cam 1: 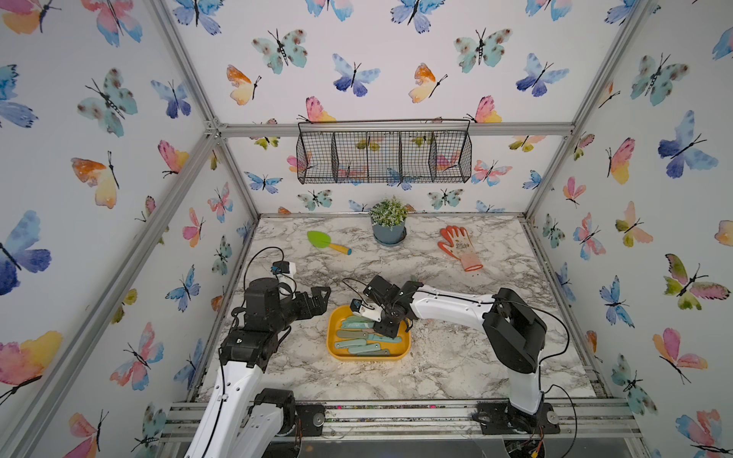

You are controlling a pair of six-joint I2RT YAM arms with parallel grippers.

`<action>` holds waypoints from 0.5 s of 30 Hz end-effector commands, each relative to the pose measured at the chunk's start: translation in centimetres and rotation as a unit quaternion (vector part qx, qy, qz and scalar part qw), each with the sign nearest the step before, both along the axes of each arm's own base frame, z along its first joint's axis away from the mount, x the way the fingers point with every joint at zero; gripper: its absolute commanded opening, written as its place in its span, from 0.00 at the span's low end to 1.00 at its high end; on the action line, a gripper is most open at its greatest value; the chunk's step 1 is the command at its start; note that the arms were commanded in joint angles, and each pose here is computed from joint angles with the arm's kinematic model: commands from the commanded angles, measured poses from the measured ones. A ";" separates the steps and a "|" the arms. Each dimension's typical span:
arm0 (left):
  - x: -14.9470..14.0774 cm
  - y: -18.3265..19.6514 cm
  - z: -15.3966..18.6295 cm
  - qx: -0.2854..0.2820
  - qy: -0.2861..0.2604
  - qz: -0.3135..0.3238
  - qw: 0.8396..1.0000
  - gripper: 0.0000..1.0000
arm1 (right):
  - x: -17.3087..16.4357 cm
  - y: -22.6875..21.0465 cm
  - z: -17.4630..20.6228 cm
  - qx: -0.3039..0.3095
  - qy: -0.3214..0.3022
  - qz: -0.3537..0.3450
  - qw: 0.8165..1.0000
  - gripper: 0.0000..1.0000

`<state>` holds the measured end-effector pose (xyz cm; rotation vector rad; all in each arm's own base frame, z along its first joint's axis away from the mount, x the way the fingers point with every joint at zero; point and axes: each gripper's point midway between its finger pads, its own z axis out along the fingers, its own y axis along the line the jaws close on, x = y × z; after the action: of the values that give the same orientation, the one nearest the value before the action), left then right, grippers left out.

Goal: Take the fruit knife out of the storage box
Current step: Adjust the fruit knife in the storage box.

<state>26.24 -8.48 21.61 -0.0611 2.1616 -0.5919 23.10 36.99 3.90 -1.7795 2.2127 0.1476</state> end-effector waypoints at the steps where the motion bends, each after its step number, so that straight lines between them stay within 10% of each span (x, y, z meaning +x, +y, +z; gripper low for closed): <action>1: 0.1 0.1 0.6 0.001 -0.016 0.001 1.000 0.98 | 0.4 0.0 -0.5 -0.010 -0.002 0.000 1.000 0.39; 15: 0.0 0.1 0.7 0.000 -0.020 0.002 1.000 0.98 | 0.6 0.1 0.9 0.003 -0.013 -0.006 1.000 0.22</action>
<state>26.17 -8.46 21.82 -0.0593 2.1529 -0.5920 23.13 36.85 3.45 -1.7869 2.2190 0.1328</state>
